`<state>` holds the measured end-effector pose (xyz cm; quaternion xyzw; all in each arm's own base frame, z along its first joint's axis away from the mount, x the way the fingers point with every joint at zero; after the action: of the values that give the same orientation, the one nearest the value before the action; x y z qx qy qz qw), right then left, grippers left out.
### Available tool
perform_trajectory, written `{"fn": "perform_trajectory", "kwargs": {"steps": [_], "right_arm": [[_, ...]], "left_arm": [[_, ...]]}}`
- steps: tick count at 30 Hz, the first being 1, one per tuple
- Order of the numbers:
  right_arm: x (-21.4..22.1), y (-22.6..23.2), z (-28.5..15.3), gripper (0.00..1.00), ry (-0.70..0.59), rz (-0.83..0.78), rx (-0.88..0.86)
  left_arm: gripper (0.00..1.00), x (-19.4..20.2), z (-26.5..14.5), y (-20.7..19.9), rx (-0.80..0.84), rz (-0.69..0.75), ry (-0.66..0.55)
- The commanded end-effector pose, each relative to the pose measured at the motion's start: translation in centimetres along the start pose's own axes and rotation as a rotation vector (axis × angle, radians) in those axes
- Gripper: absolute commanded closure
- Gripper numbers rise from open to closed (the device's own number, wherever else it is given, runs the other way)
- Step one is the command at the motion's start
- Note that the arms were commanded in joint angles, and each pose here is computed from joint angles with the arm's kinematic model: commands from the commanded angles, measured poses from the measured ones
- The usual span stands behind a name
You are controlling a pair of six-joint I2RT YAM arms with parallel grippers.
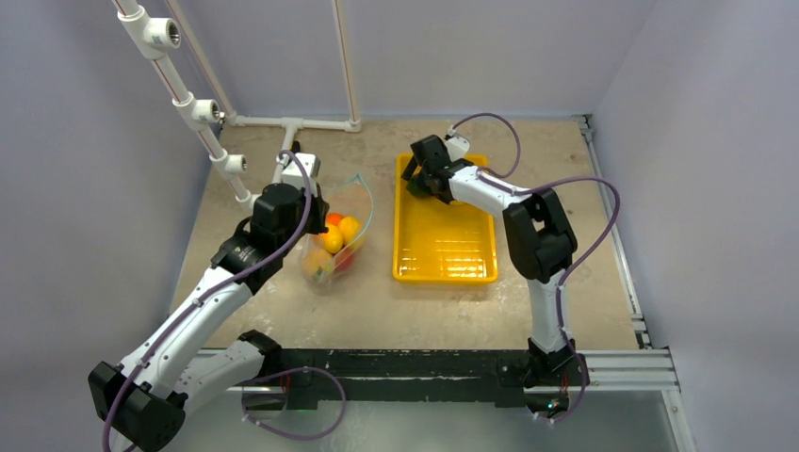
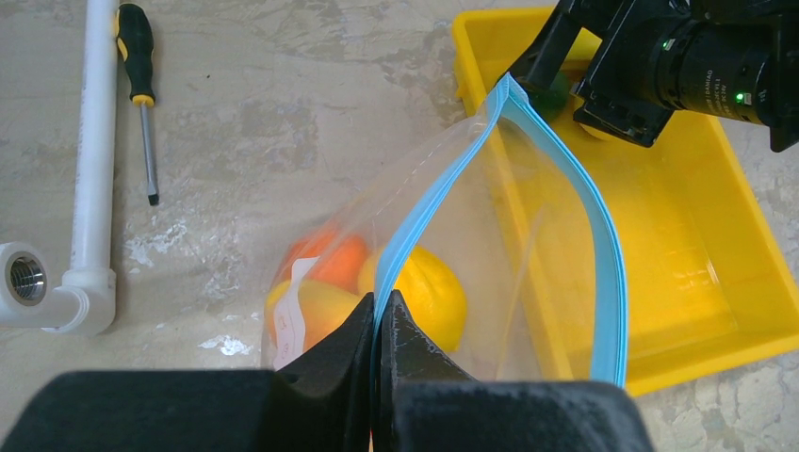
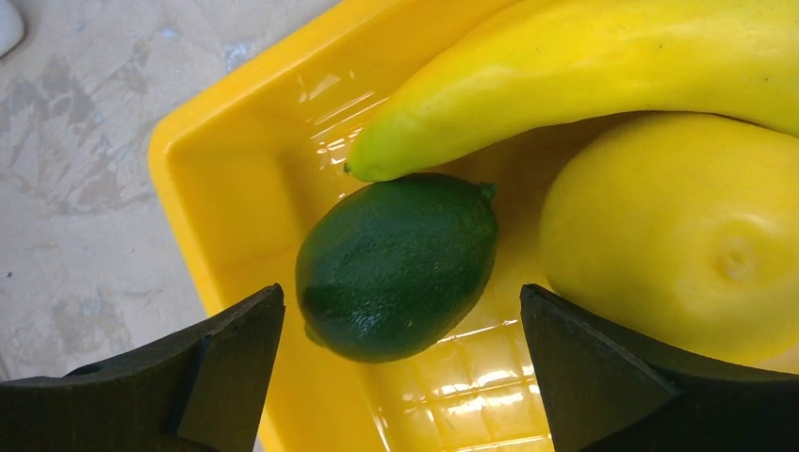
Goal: Place the food in the zip-top bag and seal the zipper
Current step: Pick up the fake fruit from the bin, then place the fake fruit in the zipper food storage bag.
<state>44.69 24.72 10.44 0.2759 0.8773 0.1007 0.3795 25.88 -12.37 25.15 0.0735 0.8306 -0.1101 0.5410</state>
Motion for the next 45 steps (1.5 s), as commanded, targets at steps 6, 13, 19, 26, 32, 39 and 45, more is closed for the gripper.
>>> {"fn": "perform_trajectory", "kwargs": {"steps": [6, 13, 19, 26, 32, 39, 45], "right_arm": [[-0.8, 0.7, 1.0, 0.06, 0.004, 0.042, -0.005], [-0.7, 0.4, 0.6, 0.24, -0.002, 0.039, -0.023], [-0.9, 0.1, -0.4, 0.43, -0.003, 0.034, -0.044], [-2.6, 0.2, -3.1, 0.53, -0.052, 0.02, -0.1], [-4.0, 0.5, -6.8, 0.57, -0.074, -0.002, -0.2], [-4.3, 2.2, -12.6, 0.62, -0.069, -0.13, -0.458], [-4.6, 4.1, -18.6, 0.65, -0.097, -0.219, -0.691]], "left_arm": [[1.0, -0.8, 0.3, 0.0, 0.0, -0.005, -0.031], [1.0, -0.6, 0.5, -0.1, 0.001, -0.003, -0.025], [1.0, -0.6, 0.5, -0.1, 0.001, -0.002, -0.023], [1.0, -0.6, 0.5, -0.1, 0.001, -0.003, -0.024], [1.0, -0.7, 0.5, -0.1, 0.0, -0.002, -0.026], [1.0, -0.7, 0.3, -0.1, 0.002, -0.004, -0.029], [1.0, -0.8, 0.2, -0.1, 0.008, -0.005, -0.033]]}}
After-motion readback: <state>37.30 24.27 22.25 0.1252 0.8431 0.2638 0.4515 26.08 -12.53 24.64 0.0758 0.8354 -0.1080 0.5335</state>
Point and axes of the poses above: each gripper's point midway between its finger pads, its own z axis out along the fingers, its own y axis along the line the jaws close on, x = y × z, the point moved 4 cm from there along -z, back along the fingers, and after that the axes turned 3 degrees about z, right-handed, at the moved point
